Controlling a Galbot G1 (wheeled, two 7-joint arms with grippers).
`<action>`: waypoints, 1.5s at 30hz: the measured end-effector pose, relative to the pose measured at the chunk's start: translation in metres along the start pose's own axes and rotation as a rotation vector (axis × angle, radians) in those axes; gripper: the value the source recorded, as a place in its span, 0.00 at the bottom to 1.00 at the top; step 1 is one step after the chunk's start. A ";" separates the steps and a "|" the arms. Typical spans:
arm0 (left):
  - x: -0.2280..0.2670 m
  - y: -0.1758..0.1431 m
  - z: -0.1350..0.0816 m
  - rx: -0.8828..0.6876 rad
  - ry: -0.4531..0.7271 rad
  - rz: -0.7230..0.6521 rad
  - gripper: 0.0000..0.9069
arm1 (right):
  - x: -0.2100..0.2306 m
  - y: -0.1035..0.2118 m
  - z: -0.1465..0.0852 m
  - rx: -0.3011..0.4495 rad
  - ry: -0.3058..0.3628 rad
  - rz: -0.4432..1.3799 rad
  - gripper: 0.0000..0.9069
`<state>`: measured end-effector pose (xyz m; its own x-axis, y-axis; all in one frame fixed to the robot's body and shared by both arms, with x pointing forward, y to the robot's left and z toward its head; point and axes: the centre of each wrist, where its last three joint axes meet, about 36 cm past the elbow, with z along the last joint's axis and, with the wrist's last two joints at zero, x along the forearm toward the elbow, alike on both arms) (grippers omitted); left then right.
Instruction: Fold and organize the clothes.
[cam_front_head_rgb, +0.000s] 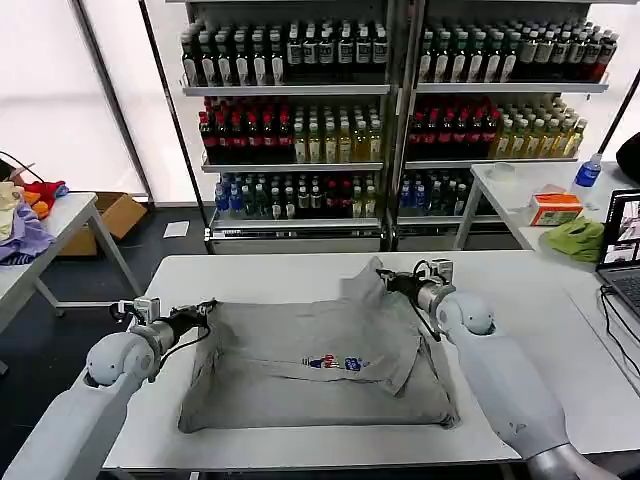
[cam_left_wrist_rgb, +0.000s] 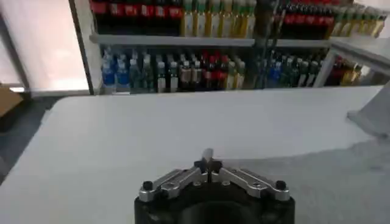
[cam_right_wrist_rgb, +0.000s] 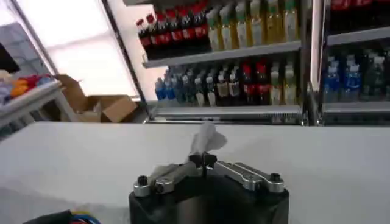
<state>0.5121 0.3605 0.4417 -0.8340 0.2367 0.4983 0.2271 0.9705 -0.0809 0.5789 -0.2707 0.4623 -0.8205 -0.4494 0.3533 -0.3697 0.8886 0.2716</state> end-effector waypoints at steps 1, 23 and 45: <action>0.005 -0.002 -0.002 -0.006 -0.010 -0.001 0.02 | 0.007 0.003 0.001 -0.007 -0.010 0.000 0.00; 0.123 -0.053 0.053 -0.118 -0.006 -0.069 0.99 | 0.176 0.062 0.101 -0.097 0.020 0.123 0.89; 0.170 -0.097 0.106 -0.056 0.046 -0.161 1.00 | 0.226 0.045 0.141 0.111 -0.208 0.274 1.00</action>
<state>0.2947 0.3111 0.4431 -0.8384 0.0754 0.5398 0.1215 0.9913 0.0503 0.3152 -0.3197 0.4280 -0.9626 -0.1752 0.2064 -0.1599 0.9831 0.0889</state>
